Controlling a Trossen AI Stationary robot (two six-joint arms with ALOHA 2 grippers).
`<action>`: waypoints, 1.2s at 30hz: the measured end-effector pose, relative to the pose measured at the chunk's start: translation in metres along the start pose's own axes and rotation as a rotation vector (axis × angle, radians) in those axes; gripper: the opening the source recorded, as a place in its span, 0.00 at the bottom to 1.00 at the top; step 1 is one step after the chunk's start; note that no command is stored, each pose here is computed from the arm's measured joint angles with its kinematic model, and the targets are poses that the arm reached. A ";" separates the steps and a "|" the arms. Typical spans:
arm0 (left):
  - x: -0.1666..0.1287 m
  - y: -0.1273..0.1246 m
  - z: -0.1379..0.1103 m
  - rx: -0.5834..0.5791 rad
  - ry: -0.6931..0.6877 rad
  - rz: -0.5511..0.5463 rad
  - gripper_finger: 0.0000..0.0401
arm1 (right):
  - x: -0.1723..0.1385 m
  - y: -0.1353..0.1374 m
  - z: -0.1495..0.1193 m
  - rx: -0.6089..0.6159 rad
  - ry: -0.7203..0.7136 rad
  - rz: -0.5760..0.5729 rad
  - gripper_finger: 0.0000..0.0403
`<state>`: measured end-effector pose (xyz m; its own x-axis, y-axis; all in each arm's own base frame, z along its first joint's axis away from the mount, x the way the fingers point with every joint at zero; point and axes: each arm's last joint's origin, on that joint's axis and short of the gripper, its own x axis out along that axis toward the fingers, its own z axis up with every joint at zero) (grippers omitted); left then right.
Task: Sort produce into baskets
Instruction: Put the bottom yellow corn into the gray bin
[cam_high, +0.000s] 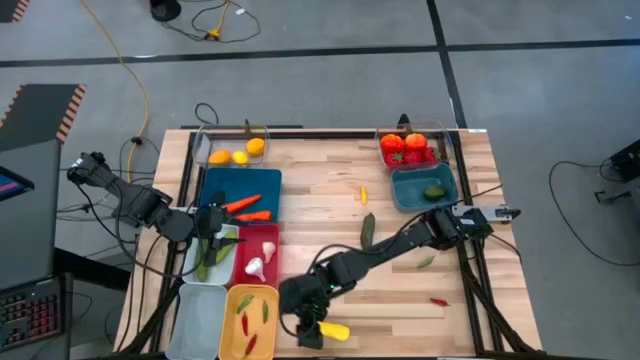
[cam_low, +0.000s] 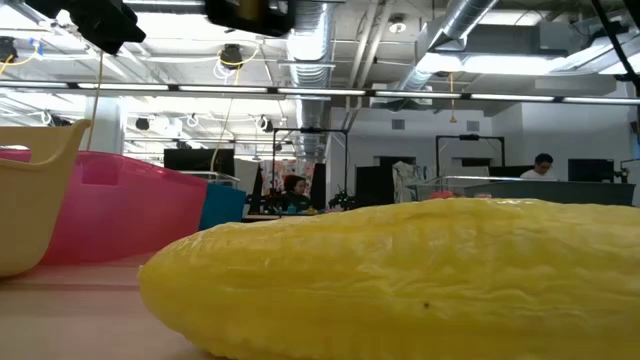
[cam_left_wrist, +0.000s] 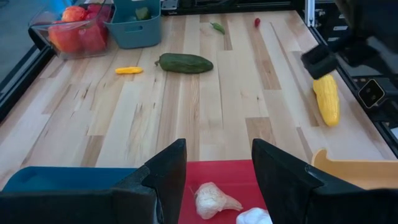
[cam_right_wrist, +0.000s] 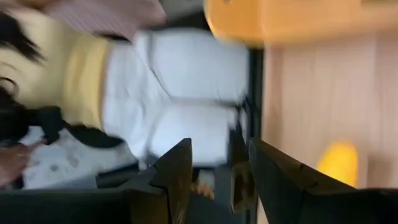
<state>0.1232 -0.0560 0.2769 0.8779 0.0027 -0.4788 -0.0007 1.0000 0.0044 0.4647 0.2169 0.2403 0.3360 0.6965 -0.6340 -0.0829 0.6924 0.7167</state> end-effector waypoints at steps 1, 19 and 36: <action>0.000 0.000 0.000 0.000 0.000 0.000 0.42 | 0.002 0.000 -0.005 0.015 0.032 -0.020 0.46; 0.000 0.000 0.000 0.000 0.000 0.000 0.42 | 0.027 0.024 -0.080 0.140 0.191 -0.472 0.42; 0.000 0.000 0.000 -0.002 0.000 0.000 0.42 | 0.044 0.030 -0.101 0.038 0.098 -0.621 0.42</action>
<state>0.1232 -0.0560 0.2769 0.8781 0.0028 -0.4785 -0.0017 1.0000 0.0027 0.3822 0.2870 0.2043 0.2231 0.1823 -0.9576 0.1340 0.9673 0.2154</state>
